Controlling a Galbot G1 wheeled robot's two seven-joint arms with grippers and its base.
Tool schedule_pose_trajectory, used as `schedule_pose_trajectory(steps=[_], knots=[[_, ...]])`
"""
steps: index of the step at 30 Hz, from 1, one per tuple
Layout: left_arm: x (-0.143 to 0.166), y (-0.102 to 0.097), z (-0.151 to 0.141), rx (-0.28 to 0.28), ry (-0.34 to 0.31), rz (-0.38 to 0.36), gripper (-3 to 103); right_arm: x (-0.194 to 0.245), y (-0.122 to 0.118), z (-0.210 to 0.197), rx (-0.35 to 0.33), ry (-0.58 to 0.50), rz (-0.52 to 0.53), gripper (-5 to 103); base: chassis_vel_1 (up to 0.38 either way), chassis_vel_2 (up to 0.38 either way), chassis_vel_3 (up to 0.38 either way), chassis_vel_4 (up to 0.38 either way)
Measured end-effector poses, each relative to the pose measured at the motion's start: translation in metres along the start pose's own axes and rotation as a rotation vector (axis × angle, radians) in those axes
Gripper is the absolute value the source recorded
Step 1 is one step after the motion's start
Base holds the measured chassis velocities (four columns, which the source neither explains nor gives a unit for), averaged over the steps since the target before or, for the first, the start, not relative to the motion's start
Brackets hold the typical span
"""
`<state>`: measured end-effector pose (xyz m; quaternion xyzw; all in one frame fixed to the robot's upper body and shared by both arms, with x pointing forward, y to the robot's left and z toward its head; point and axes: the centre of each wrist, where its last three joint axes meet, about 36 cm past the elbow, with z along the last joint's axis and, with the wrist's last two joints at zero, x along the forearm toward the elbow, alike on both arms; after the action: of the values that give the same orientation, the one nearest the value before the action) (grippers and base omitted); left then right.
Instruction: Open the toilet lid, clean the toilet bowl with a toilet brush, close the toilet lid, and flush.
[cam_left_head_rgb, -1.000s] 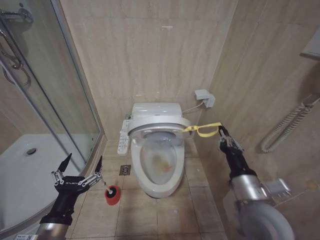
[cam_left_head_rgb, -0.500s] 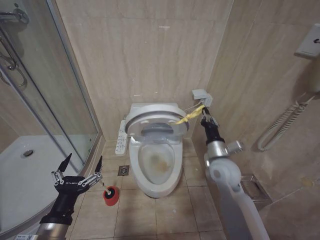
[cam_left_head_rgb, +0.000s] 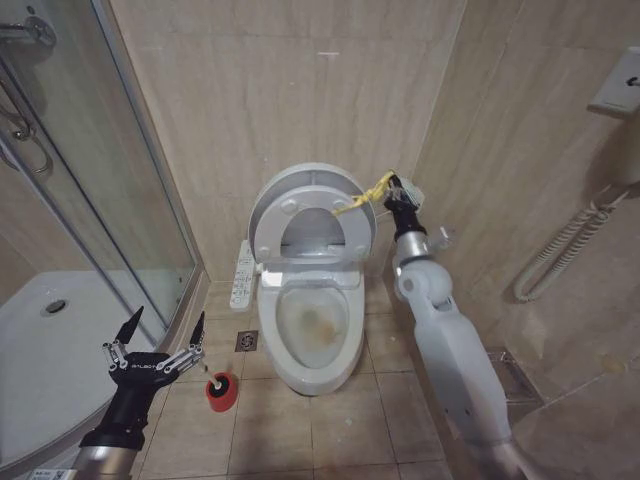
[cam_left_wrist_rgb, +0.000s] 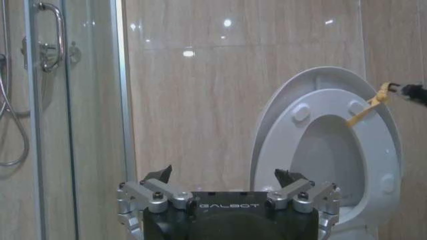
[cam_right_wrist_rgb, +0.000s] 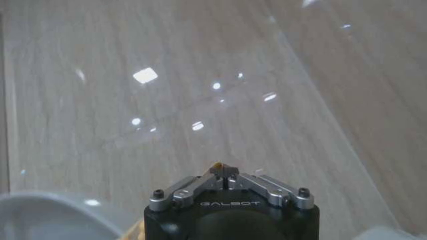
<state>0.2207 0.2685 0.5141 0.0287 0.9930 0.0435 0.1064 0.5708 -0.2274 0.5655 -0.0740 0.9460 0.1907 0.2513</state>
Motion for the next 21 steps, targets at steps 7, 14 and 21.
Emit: schedule_pose_trajectory(steps=[7,14,21], knots=[[0.000,0.000,0.000,0.000,0.000,0.000,100,-0.041,-0.007,0.008,0.104,-0.015,-0.028,0,0.000,0.000,0.000,0.000],[0.000,0.000,0.000,0.000,0.000,0.000,100,-0.076,-0.011,-0.001,0.200,-0.047,-0.042,0,0.000,0.000,0.000,0.000],[0.000,0.000,0.000,0.000,0.000,0.000,100,-0.103,-0.001,-0.004,0.338,-0.055,0.029,0,0.000,0.000,0.000,0.000]])
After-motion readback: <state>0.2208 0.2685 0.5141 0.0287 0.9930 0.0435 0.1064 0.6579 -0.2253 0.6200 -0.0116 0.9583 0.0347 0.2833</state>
